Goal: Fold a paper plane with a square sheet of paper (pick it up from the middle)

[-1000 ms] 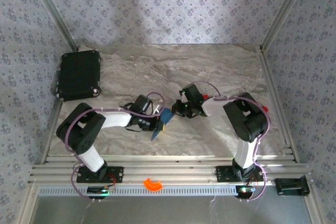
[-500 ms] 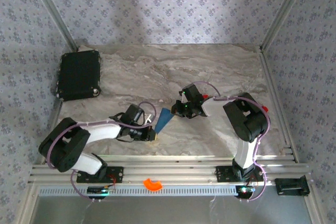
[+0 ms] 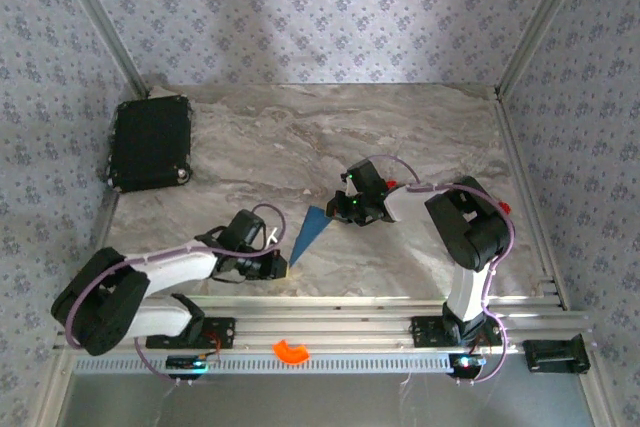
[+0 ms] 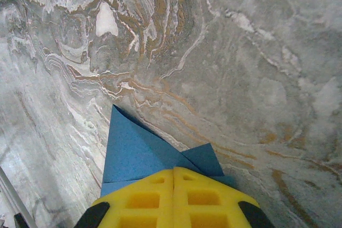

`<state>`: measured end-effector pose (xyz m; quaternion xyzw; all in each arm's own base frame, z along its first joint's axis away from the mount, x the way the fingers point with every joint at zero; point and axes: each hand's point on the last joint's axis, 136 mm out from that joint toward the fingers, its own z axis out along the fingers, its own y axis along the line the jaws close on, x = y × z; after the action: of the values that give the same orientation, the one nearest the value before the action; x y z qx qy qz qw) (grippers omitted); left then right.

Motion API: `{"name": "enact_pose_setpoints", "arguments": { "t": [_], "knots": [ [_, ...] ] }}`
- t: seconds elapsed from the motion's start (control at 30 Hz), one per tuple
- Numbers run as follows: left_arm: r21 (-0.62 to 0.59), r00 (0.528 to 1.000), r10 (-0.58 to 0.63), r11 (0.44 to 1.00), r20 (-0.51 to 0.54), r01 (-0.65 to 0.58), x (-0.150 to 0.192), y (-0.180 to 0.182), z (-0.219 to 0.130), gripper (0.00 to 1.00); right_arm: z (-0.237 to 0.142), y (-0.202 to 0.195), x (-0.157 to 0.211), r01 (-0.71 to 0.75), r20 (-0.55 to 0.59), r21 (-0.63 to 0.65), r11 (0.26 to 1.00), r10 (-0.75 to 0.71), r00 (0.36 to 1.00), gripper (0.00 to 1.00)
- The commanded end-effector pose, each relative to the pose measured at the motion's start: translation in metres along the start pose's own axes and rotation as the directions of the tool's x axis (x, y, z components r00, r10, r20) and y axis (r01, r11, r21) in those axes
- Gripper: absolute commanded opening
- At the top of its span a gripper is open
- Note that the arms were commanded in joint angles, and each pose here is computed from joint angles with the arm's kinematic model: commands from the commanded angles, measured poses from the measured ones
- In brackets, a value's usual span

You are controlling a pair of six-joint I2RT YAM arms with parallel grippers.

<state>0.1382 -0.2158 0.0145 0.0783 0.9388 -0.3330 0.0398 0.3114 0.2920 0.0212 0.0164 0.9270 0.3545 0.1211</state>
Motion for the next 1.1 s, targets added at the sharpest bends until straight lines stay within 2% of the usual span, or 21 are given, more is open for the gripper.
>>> {"name": "enact_pose_setpoints", "arguments": {
  "t": [0.0,0.13,0.3,0.4,0.5,0.67,0.73,0.8,1.07],
  "knots": [
    [-0.078,0.996,-0.065,0.995,-0.060,0.060,0.027,0.019,-0.007,0.10,0.003,-0.042,0.018,-0.046,-0.033,0.149,0.988,0.051,0.998,0.01],
    [-0.030,0.999,-0.027,0.999,0.025,0.027,0.009,-0.002,-0.023,0.10,0.004,-0.038,0.017,-0.039,-0.031,0.136,0.990,0.044,0.999,0.01],
    [0.024,0.987,-0.013,1.000,0.158,0.009,-0.029,-0.023,-0.041,0.10,0.003,-0.029,0.013,-0.017,-0.024,0.098,0.995,0.019,1.000,0.02],
    [0.063,0.983,-0.011,0.998,0.184,-0.001,-0.054,-0.038,-0.044,0.10,0.005,-0.025,0.013,-0.009,-0.030,0.080,0.997,0.011,0.999,0.02],
    [0.019,0.979,-0.009,1.000,0.201,0.005,-0.079,-0.039,-0.043,0.10,0.004,-0.019,0.013,0.005,-0.031,0.045,0.999,-0.004,1.000,0.03],
    [0.048,0.970,-0.020,0.999,0.241,0.009,-0.117,-0.047,-0.043,0.11,0.004,-0.003,0.012,0.043,-0.055,-0.013,0.999,-0.044,0.998,0.05],
    [0.101,0.971,-0.015,0.995,0.237,-0.010,-0.127,-0.059,-0.038,0.12,0.004,-0.004,0.012,0.048,-0.058,0.001,0.999,-0.048,0.997,0.05],
    [0.167,0.982,-0.002,0.986,0.187,-0.029,-0.133,-0.074,-0.028,0.11,0.004,-0.006,0.011,0.045,-0.056,0.011,0.999,-0.044,0.997,0.05],
    [0.107,0.997,0.026,0.994,0.075,-0.034,-0.131,-0.063,0.019,0.08,-0.001,-0.001,0.005,0.040,-0.045,-0.008,0.999,-0.040,0.998,0.07]
  ]
}}
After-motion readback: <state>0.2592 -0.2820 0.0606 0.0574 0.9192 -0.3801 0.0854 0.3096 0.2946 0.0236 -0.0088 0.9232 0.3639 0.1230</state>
